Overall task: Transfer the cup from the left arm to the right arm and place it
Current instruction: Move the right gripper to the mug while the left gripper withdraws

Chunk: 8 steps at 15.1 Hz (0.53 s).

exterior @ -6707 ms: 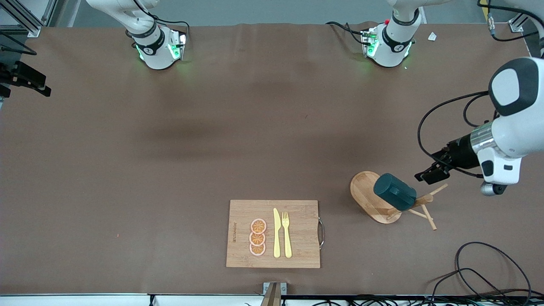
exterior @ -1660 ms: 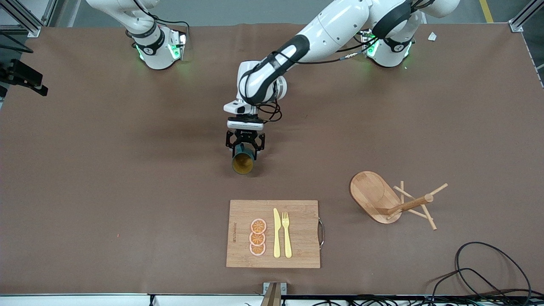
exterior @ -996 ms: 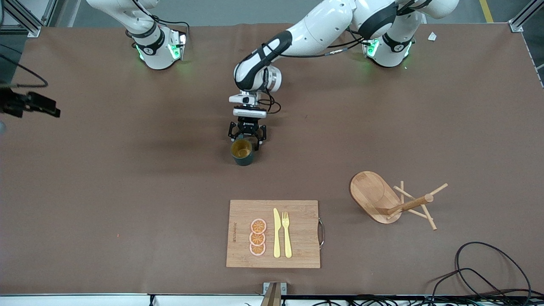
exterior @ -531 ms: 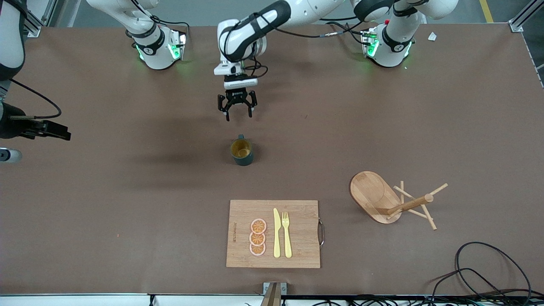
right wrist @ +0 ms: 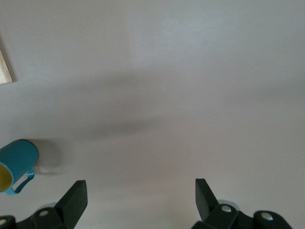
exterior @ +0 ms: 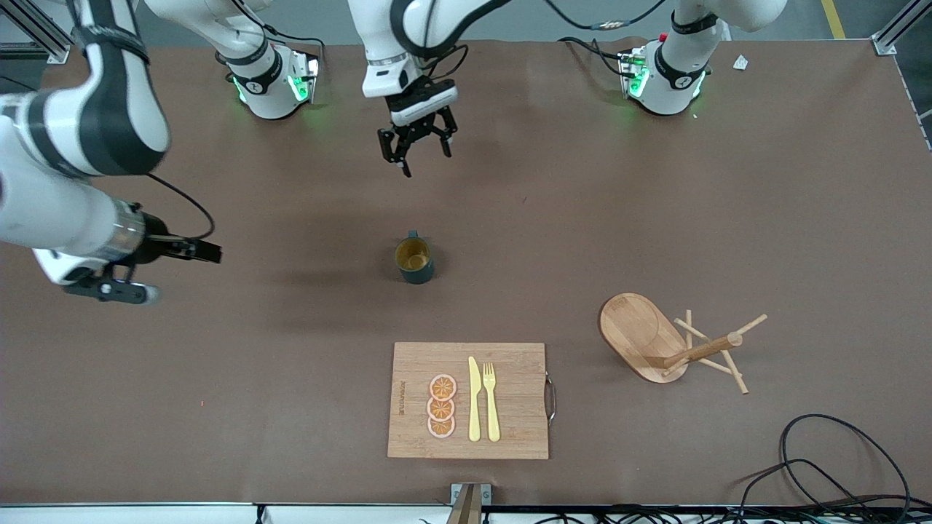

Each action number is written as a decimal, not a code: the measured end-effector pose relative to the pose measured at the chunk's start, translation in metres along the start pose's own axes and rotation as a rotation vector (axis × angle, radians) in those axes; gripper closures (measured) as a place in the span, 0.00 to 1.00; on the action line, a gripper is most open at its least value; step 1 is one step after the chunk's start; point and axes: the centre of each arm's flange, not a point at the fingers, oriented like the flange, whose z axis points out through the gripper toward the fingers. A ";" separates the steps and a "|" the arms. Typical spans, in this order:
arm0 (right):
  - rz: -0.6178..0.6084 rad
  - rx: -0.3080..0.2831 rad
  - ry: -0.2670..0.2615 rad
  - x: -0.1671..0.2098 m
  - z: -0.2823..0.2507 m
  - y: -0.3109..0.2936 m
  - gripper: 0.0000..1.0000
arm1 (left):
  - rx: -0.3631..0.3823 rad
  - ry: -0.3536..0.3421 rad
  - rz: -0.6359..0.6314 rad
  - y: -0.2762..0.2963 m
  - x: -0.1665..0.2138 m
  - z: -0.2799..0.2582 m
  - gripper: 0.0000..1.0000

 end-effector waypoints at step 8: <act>0.002 0.039 0.064 -0.051 0.101 -0.121 0.00 | 0.073 -0.170 0.061 -0.028 0.271 0.019 0.00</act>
